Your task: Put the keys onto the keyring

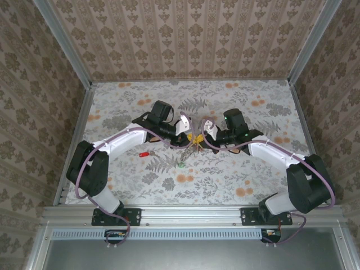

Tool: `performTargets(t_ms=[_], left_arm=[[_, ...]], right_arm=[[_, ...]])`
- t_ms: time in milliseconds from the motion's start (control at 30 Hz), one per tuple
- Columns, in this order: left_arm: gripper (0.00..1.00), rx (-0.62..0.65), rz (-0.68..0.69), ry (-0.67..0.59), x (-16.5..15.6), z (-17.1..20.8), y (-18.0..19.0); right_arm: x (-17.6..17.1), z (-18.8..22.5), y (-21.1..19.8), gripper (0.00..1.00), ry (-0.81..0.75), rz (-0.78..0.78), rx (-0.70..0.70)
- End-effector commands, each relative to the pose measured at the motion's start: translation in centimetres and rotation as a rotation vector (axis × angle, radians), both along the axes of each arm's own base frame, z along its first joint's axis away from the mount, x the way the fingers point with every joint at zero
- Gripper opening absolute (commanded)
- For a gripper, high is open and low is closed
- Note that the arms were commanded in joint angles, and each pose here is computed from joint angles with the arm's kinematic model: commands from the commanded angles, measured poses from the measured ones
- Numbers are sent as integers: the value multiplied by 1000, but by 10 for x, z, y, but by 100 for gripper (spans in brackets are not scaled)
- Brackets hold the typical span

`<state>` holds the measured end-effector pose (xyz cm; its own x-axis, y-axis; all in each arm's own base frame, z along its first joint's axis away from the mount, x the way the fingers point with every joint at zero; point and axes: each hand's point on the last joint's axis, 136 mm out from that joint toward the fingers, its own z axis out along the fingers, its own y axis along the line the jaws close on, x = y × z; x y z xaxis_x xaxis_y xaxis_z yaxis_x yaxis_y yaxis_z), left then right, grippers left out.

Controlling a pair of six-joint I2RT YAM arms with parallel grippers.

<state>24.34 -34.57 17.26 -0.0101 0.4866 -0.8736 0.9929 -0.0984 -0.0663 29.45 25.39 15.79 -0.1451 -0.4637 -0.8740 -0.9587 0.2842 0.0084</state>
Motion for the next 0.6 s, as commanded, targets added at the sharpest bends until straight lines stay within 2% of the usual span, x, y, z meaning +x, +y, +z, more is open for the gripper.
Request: performTargets(t_ms=[0, 67, 367, 567], left_arm=[[24, 46, -9, 3, -3, -8, 3], [26, 33, -2, -1, -2, -4, 5], [34, -185, 22, 30, 6, 44, 16], [34, -74, 33, 36, 11, 20, 24]], right_arm=[[4, 23, 3, 0, -76, 12, 12], [4, 22, 3, 0, -78, 13, 8], [4, 17, 2, 0, -79, 10, 5], [4, 16, 2, 0, -80, 5, 11]])
